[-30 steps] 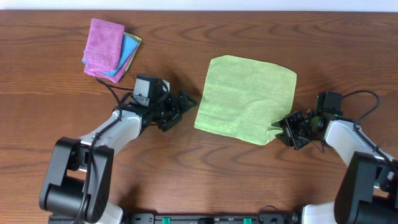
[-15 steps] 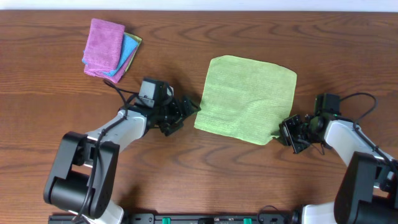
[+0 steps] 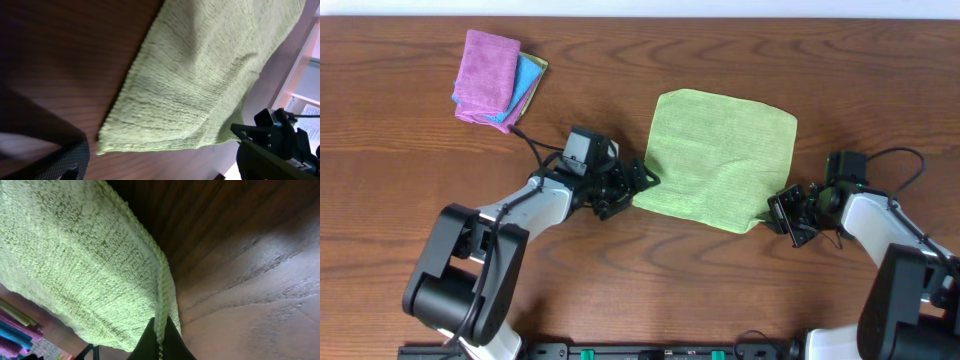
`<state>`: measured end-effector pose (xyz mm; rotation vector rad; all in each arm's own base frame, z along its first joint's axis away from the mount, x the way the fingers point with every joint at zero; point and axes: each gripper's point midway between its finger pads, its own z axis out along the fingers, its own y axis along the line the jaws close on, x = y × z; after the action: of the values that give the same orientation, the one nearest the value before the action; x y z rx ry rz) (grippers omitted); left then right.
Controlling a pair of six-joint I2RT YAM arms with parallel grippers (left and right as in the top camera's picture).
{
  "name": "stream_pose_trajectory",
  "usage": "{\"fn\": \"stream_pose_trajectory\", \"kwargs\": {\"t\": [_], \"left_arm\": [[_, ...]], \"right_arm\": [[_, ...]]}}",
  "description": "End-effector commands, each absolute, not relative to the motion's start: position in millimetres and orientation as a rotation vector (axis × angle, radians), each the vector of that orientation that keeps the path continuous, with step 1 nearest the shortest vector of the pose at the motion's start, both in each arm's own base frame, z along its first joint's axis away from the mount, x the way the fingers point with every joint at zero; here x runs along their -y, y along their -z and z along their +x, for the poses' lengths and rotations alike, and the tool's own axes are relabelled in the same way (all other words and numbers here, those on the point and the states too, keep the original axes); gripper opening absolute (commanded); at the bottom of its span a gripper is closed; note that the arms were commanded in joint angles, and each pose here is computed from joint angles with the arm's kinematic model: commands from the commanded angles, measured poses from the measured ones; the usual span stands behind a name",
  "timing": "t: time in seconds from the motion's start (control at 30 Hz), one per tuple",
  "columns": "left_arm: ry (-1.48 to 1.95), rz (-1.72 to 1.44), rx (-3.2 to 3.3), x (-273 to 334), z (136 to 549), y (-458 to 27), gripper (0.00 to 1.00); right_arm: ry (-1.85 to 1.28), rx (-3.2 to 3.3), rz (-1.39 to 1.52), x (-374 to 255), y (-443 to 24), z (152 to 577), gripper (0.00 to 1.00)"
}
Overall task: Fold the cloth
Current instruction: 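Grasp the near edge with both grippers and fold it toward the far edge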
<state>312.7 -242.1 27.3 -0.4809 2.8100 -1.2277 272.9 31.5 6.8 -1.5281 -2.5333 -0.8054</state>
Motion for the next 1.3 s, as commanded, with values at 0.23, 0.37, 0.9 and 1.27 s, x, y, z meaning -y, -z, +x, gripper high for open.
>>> {"fn": "stream_pose_trajectory", "kwargs": {"t": [0.23,0.37,0.9,1.27], "left_arm": [[1.006,-0.497,-2.895,247.4,300.7,22.2,0.46],[0.973,-0.451,-2.882,244.9,304.1,24.1,0.06],[0.986,0.06,-2.897,236.7,264.5,-37.1,0.06],[0.945,0.036,-3.015,224.3,231.1,-47.6,0.06]], "right_arm": [[0.831,2.532,-1.481,-38.3,-6.2,270.3,0.01],[0.838,2.583,-1.419,-38.2,-6.3,270.4,0.01],[0.88,2.791,-0.986,-45.4,-10.2,255.0,0.02],[0.82,2.904,-0.838,-40.9,-30.7,239.7,0.01]]}}
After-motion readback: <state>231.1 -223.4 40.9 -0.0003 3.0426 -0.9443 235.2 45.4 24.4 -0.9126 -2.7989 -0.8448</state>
